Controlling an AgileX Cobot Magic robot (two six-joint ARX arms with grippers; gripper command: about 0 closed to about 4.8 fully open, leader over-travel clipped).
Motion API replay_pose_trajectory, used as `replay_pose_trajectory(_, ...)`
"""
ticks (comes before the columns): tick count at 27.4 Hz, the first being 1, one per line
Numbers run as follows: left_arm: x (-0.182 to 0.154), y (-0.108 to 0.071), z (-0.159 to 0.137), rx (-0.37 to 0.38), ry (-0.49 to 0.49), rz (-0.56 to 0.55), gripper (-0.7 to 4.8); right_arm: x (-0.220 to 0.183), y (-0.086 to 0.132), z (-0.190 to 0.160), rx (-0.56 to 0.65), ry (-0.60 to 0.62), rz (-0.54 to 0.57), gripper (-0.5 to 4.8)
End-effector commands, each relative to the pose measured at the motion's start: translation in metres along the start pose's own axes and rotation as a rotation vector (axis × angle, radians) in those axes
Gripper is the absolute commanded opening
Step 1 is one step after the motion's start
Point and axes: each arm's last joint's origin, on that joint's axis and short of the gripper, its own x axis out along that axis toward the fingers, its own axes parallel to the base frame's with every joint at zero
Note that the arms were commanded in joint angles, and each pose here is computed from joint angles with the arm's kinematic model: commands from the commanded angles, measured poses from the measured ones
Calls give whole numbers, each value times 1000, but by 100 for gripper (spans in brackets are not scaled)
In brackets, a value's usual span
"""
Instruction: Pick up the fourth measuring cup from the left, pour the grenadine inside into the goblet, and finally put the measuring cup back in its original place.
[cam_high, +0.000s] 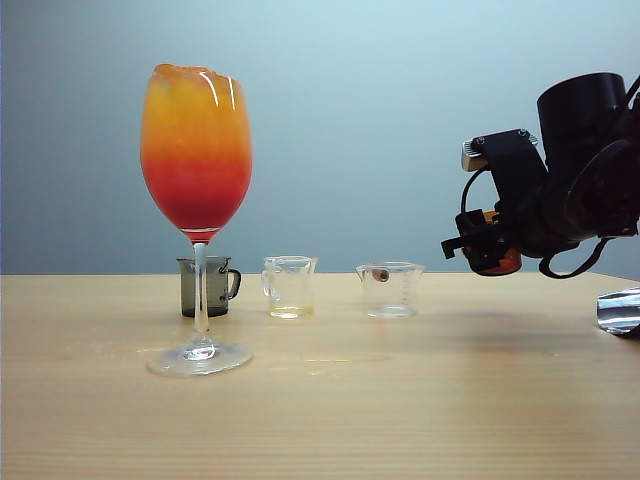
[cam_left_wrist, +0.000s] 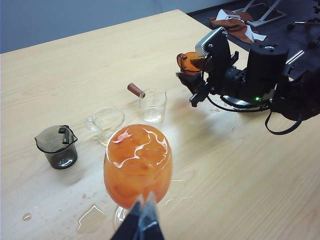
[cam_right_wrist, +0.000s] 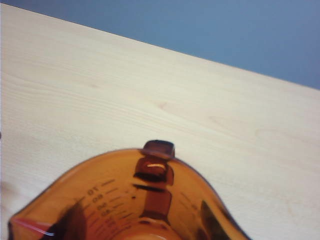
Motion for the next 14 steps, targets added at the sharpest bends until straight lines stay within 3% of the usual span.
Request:
replay_pose_trajectory(1, -1, 0, 2, 6, -15, -1, -5, 3, 0, 5, 49, -39, 0, 17)
replay_pose_trajectory(14, -1, 0, 2, 6, -17, -1, -5, 12, 2, 3, 54, -41, 55, 17)
